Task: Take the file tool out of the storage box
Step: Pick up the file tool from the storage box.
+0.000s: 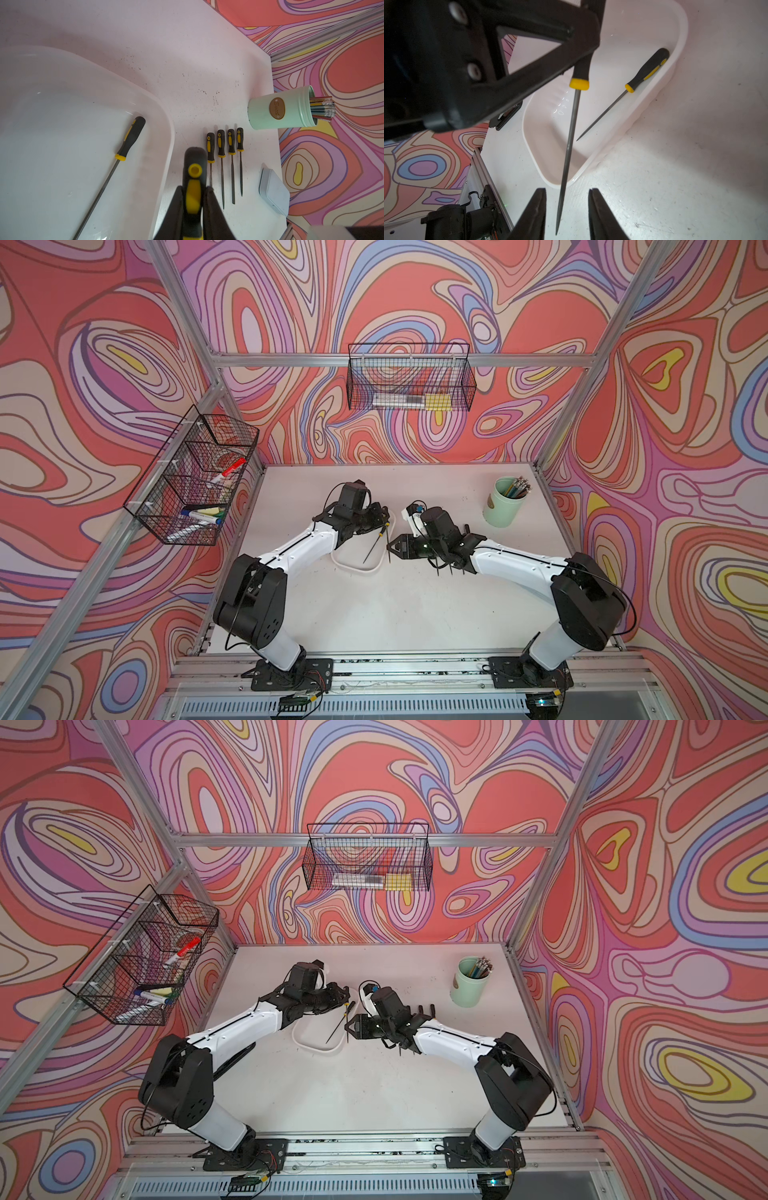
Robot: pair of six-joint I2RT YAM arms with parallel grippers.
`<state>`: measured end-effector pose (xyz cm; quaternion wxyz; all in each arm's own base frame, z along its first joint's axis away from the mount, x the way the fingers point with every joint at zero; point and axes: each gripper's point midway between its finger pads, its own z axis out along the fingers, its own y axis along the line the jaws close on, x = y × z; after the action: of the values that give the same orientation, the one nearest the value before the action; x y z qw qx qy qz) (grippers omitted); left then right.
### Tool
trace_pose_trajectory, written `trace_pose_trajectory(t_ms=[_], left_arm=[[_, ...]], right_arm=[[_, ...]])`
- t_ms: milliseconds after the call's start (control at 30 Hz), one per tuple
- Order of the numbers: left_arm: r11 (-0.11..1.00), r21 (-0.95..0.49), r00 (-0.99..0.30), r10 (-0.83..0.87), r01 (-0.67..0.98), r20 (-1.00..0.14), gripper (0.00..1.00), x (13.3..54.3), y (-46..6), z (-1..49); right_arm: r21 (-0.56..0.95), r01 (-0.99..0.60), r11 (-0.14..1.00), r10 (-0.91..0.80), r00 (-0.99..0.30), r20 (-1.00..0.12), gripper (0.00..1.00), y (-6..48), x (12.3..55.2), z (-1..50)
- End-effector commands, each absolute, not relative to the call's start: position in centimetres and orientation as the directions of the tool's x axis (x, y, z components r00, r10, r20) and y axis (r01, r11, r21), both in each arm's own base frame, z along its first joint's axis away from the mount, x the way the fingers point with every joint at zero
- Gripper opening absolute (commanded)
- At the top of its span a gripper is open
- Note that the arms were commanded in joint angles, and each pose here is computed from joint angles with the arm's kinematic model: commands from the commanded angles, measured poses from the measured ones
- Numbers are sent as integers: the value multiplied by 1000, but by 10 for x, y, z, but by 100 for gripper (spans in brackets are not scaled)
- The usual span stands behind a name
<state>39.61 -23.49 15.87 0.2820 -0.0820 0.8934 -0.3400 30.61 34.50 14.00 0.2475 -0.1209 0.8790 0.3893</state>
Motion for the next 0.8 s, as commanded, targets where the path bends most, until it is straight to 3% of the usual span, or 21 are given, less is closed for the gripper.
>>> trace_pose_trajectory(t_ms=[0,467,767], left_arm=[[734,-676,-818,-344,73,-462,10,394,-239,171],[723,-687,-822,-343,77,-454,9,393,-243,170],[714,-696,-824,-344,82,-450,9,392,-246,173]], right_arm=[[628,-424,653,-24,-840,-541,32,354,310,144],[624,-421,659,-33,-844,-535,9,357,315,138],[618,-422,663,-38,-844,-535,0,359,318,136]])
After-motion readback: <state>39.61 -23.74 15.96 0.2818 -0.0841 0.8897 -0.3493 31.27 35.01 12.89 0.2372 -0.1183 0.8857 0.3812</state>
